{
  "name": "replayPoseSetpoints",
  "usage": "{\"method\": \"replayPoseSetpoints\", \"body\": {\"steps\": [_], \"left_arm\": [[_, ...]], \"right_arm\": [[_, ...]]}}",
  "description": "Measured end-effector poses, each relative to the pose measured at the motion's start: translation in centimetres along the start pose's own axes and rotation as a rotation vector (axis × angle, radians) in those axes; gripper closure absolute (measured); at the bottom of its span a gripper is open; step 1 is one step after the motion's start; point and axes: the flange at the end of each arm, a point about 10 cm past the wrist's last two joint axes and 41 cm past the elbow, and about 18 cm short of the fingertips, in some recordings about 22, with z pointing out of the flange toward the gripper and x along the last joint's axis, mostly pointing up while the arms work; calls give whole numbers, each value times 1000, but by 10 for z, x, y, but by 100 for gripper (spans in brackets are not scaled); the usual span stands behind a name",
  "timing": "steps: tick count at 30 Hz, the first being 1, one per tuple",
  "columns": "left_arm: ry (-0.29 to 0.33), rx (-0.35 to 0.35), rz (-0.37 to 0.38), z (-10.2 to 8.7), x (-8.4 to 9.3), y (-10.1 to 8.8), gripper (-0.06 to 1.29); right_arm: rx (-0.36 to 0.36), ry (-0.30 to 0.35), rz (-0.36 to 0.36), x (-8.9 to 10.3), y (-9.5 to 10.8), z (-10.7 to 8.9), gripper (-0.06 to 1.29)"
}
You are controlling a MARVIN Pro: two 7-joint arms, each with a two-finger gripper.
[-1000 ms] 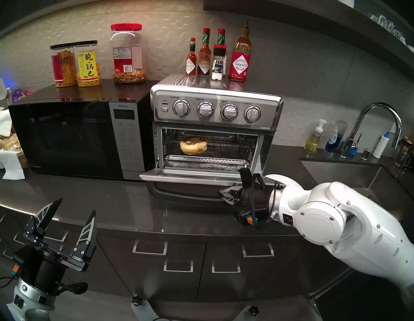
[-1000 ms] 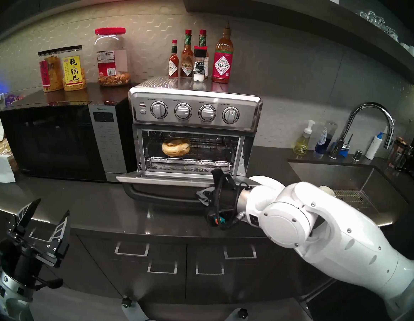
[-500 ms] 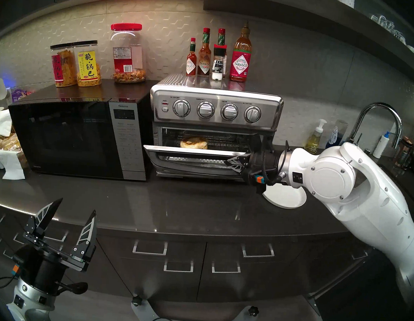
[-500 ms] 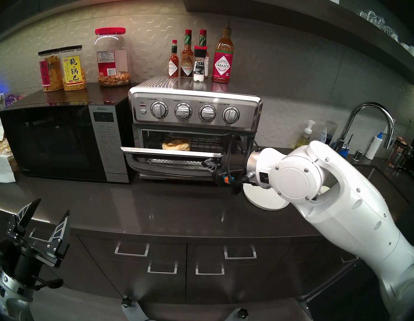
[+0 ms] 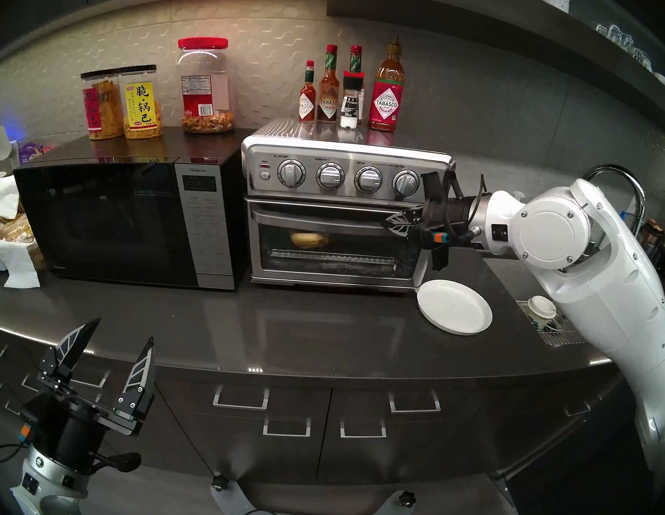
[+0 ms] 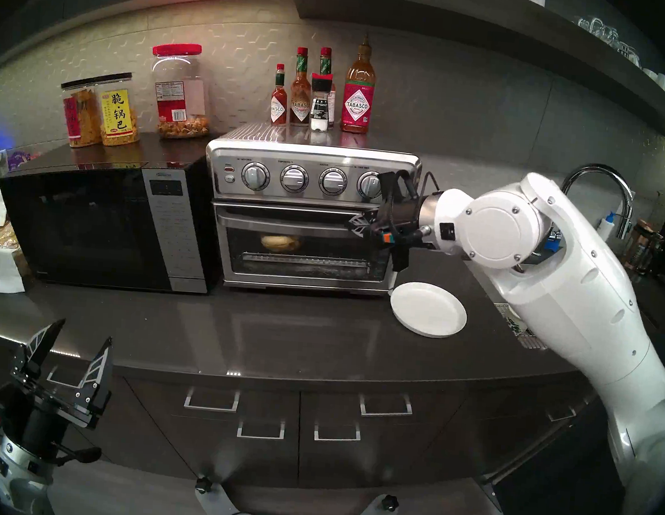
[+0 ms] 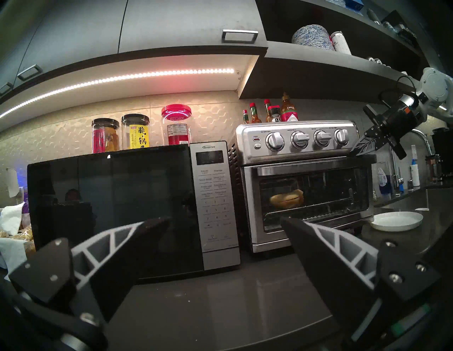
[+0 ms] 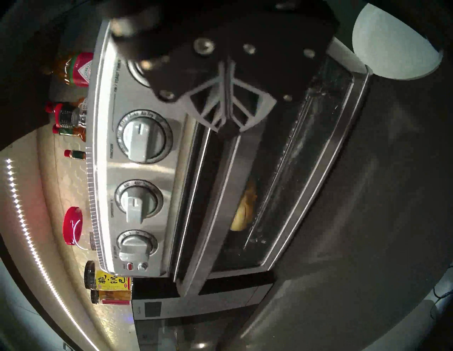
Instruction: Open the oven and place the bagel inside on the rack
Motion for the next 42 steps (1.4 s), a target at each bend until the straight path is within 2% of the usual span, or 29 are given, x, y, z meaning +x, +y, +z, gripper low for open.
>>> {"method": "replayPoseSetpoints", "body": {"steps": [11, 22, 29, 36, 42], "left_arm": [[0, 0, 0, 0, 0, 0, -4], [0, 0, 0, 0, 0, 0, -4], [0, 0, 0, 0, 0, 0, -4], [0, 0, 0, 0, 0, 0, -4], [0, 0, 0, 0, 0, 0, -4]], "right_arm": [[-44, 12, -41, -2, 22, -46, 125], [-28, 0, -28, -20, 10, -84, 125], [35, 7, 7, -29, -14, -89, 125], [103, -1, 75, -43, -53, -79, 125], [110, -5, 125, -50, -79, -74, 125]]}}
